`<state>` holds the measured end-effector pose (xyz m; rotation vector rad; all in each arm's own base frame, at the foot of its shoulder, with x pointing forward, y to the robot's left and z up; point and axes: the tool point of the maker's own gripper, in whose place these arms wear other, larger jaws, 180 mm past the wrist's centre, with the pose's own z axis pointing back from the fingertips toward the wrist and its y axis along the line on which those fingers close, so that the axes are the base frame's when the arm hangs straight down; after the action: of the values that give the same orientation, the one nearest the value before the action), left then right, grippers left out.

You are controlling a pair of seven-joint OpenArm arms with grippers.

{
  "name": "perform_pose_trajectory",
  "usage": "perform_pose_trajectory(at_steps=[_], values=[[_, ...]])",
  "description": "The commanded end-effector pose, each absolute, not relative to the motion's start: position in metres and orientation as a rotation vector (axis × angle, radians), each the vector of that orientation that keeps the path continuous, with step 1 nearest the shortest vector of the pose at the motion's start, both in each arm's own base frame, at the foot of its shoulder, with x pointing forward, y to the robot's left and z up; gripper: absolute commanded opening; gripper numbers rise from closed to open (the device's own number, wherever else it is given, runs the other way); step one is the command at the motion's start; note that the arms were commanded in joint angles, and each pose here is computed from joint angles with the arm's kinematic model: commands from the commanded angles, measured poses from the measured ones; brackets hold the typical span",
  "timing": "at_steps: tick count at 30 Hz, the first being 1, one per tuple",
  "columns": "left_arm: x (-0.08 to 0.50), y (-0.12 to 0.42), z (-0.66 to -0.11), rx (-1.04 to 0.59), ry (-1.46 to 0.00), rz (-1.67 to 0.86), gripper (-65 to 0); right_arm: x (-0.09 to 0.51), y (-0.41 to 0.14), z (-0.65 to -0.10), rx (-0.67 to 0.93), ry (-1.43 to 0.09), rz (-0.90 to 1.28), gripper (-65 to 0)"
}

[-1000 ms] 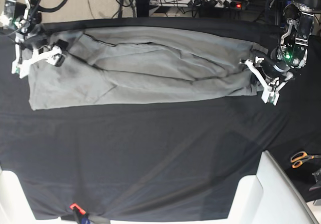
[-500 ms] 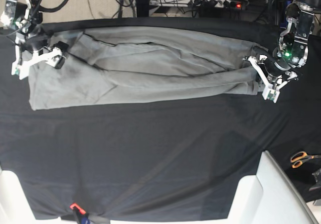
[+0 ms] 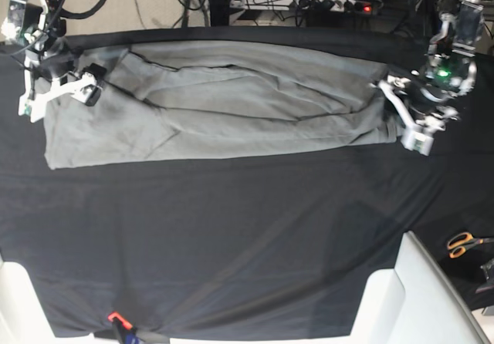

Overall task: Fold the T-shirt properly
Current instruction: 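Lower the folded hem onto the shirt and open the left gripper, then raise the left gripper away from the shirt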

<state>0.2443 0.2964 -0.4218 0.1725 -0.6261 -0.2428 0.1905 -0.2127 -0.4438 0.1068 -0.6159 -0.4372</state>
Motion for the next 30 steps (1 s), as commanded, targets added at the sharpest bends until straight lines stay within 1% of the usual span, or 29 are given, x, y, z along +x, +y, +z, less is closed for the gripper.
perform_pose_trajectory(at_steps=[1, 3, 8, 13, 16, 17, 18, 19, 20, 21, 25, 30], values=[[0.256, 0.304, -0.399, 0.206, -0.672, -0.249, -25.8, 0.197, -0.214, -0.434, 0.110, -0.656, -0.427, -21.9], [0.261, 0.302, -0.375, 0.225, -0.692, -0.254, -21.9, 0.198, -0.214, -0.434, 0.110, -0.657, -0.427, -21.9], [0.260, 0.289, -0.331, 0.249, -0.750, -0.290, -20.7, 0.201, -0.215, -0.429, 0.109, -0.670, -0.425, -21.9], [0.259, 0.282, -0.331, 0.234, -0.752, -0.291, -21.4, 0.205, -0.214, -0.422, 0.109, -0.694, -0.417, -21.9], [0.258, 0.268, -0.339, 0.185, -0.764, -0.235, -22.1, 0.206, -0.216, -0.421, 0.106, -0.696, -0.414, -21.9], [0.261, 0.263, -0.340, 0.170, -0.774, -0.225, -23.9, 0.206, -0.215, -0.421, 0.107, -0.696, -0.415, -21.9], [0.262, 0.259, -0.340, 0.159, -0.783, -0.213, -28.3, 0.206, -0.215, -0.421, 0.107, -0.696, -0.415, -21.9], [0.262, 0.256, -0.342, 0.147, -0.786, -0.196, -37.2, 0.205, -0.215, -0.421, 0.108, -0.696, -0.416, -21.9], [0.261, 0.253, -0.343, 0.135, -0.789, -0.177, -50.2, 0.205, -0.215, -0.421, 0.108, -0.696, -0.416, -21.9], [0.260, 0.250, -0.346, 0.125, -0.788, -0.161, -65.0, 0.206, -0.215, -0.421, 0.107, -0.696, -0.415, -21.9], [0.246, 0.273, -0.357, 0.140, -0.749, -0.102, -65.0, 0.206, -0.217, -0.420, 0.103, -0.698, -0.411, -21.9], [0.226, 0.294, -0.374, 0.085, -0.665, -0.272, -65.0, 0.206, -0.217, -0.421, 0.103, -0.698, -0.411, -21.9]])
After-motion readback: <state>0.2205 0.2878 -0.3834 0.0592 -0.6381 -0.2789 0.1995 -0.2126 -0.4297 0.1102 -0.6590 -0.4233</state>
